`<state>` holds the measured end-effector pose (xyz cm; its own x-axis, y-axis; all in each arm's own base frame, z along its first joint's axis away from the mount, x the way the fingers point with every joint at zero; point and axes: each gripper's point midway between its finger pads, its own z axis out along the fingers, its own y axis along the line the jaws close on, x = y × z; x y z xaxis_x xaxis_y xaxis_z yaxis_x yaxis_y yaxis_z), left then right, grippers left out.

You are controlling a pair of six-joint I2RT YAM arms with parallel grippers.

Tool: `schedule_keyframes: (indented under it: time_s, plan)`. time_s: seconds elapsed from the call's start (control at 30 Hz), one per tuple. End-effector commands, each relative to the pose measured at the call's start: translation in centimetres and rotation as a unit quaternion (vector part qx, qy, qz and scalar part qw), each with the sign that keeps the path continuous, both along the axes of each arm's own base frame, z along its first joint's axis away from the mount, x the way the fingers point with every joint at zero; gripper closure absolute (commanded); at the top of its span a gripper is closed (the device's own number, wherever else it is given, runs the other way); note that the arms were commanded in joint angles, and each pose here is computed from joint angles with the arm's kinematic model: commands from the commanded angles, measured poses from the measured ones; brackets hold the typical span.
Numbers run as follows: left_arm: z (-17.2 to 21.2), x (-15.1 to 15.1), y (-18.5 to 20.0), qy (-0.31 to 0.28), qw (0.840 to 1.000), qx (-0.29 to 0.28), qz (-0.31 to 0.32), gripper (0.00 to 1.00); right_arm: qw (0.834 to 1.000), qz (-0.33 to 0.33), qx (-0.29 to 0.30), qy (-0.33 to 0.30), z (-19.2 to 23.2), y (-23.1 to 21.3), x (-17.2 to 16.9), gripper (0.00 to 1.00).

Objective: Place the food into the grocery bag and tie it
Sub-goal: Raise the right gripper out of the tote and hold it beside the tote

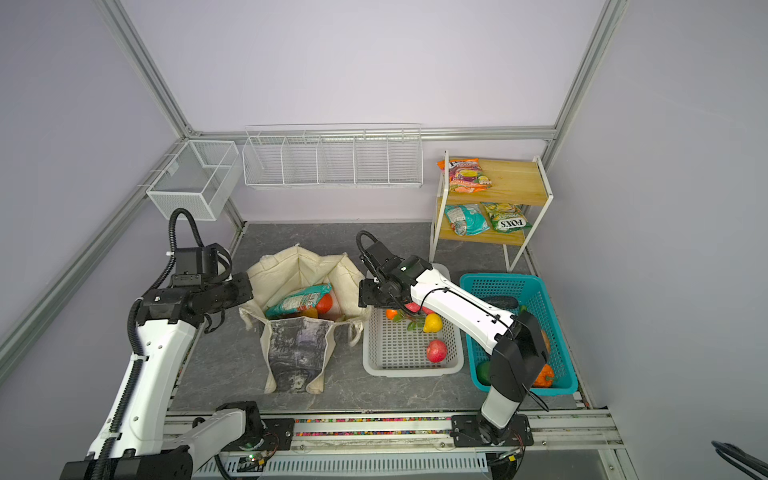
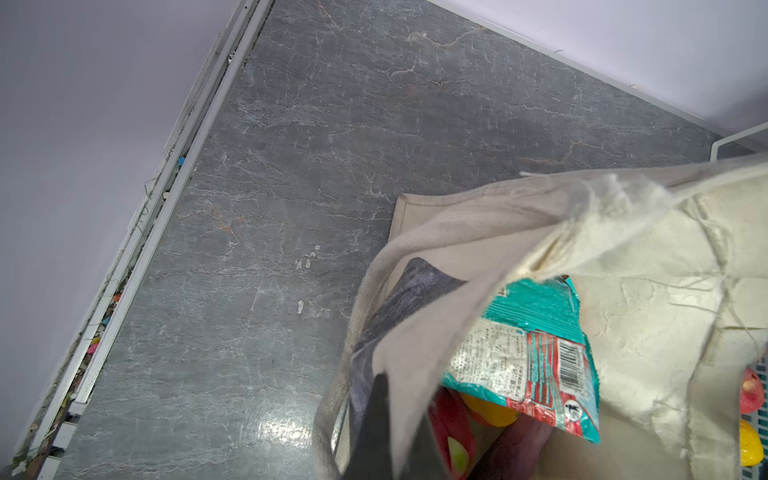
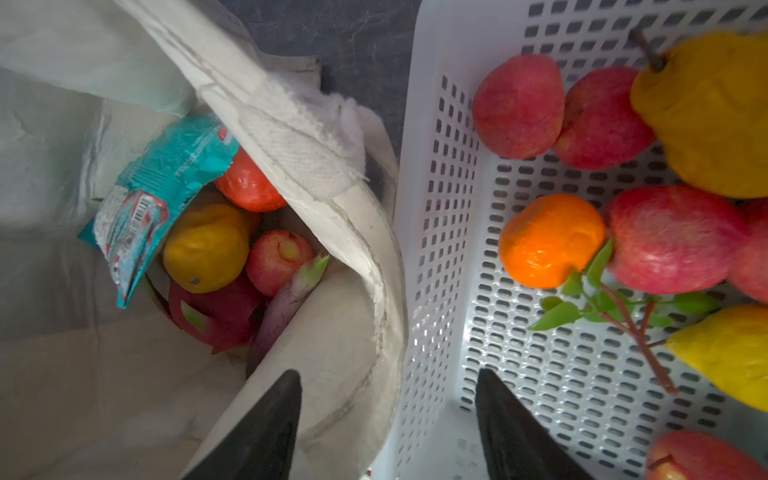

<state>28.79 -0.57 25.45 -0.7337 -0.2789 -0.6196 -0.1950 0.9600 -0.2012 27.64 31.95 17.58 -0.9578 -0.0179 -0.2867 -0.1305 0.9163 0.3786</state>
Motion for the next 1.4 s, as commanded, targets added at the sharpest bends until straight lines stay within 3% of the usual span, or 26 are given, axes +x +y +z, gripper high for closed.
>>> schedule_keyframes:
  time_s: [0.0, 0.27, 0.47, 0.6, 0.87, 1.07, 1.37]
  plan:
    - [1.1, 0.1, 0.5, -0.013, 1.0, 0.004, 0.012, 1.0, 0.999, -0.009, 0.02, 0.025, -1.2, 0.8, -0.2, 0.43]
    - [1.4, -0.1, 0.4, -0.015, 1.0, 0.004, 0.01, 1.0, 0.999, -0.011, 0.015, 0.041, -2.4, 1.0, -0.3, 0.58]
    - [1.5, -0.2, 0.4, -0.017, 1.0, 0.003, 0.009, 1.0, 0.999, -0.007, 0.017, 0.042, -2.2, 1.3, -0.4, 0.93]
    - [1.8, -0.2, 0.0, -0.022, 1.0, -0.008, 0.004, 1.0, 0.999, 0.005, 0.024, 0.029, -1.0, 1.5, -0.2, 0.93]
    - [2.7, -0.4, -0.7, -0.028, 0.999, -0.025, -0.007, 1.0, 0.998, 0.009, -0.009, -0.067, 6.3, -1.0, 1.2, 0.93]
    - [3.3, 0.1, -3.4, -0.045, 0.994, -0.079, -0.066, 1.0, 0.993, 0.003, -0.04, -0.112, 10.6, -3.5, 1.1, 0.93]
    - [4.0, 0.7, -5.9, -0.051, 0.988, -0.105, -0.104, 1.0, 0.986, 0.004, -0.084, -0.146, 12.9, -5.6, 1.4, 0.93]
